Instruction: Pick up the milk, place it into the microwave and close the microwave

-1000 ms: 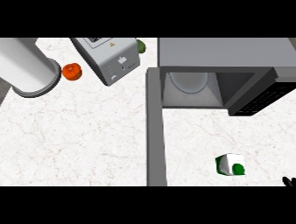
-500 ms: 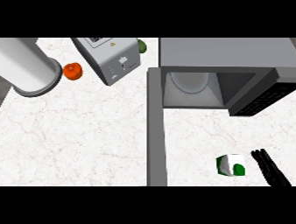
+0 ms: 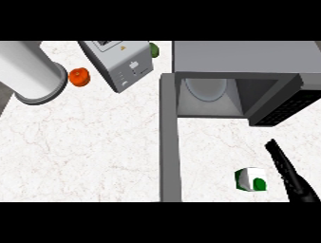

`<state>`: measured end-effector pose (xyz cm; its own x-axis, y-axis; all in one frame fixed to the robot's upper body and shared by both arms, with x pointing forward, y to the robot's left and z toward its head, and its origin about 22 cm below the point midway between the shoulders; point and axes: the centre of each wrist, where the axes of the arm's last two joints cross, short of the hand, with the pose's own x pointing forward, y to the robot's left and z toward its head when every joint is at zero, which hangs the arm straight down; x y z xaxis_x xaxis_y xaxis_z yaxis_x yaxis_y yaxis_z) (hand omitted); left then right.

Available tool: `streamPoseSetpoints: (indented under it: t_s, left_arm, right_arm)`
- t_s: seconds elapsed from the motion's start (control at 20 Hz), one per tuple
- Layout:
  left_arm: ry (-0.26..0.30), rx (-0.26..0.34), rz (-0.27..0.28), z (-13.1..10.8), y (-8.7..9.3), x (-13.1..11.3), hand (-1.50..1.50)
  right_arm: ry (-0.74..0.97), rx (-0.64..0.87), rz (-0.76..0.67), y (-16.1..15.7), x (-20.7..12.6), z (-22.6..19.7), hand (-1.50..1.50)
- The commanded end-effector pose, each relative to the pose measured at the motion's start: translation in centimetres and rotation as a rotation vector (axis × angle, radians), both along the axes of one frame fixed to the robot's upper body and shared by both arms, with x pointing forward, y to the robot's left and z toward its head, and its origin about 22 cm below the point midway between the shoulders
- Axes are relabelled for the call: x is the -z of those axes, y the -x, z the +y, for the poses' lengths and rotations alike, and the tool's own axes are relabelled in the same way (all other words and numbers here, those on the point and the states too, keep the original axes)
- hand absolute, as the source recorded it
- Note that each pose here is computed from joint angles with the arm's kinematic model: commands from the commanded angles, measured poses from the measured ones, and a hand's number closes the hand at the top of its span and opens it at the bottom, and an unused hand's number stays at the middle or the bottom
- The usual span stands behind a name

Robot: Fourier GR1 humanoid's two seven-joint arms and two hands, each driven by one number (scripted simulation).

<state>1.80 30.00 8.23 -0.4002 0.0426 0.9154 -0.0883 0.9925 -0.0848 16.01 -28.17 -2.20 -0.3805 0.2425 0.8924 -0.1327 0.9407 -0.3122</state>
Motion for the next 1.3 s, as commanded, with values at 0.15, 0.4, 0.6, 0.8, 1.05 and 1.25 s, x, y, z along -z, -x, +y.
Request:
streamPoseSetpoints:
  t_s: [0.15, 0.4, 0.6, 0.8, 1.05, 1.25]
  left_arm:
    - [0.002, 0.013, -0.006, -0.7, 0.6, -0.6, -1.5]
    - [0.013, 0.015, -0.011, 0.1, 0.8, -0.4, -1.5]
    - [-0.002, 0.006, 0.007, 0.7, 1.0, -0.2, -1.5]
    - [0.003, 0.002, -0.012, 0.9, 1.9, 0.1, -1.5]
    - [0.012, 0.001, 0.0, 0.4, 1.5, 0.9, -1.5]
    - [0.016, 0.003, 0.0, 0.6, 2.0, 0.2, -1.5]
  right_arm:
    - [0.019, 0.034, 0.027, -2.5, 2.7, -3.0, -1.5]
    - [0.029, -0.061, 0.044, -3.1, 4.0, -2.2, -1.5]
    - [0.026, -0.084, 0.081, -2.7, 6.5, -4.2, -1.5]
    - [0.073, -0.079, 0.117, -2.9, 10.0, -0.3, -1.5]
    - [0.105, -0.043, 0.101, -2.1, 11.3, -3.2, 1.5]
    - [0.175, 0.005, 0.06, -3.0, 11.7, -3.0, -1.5]
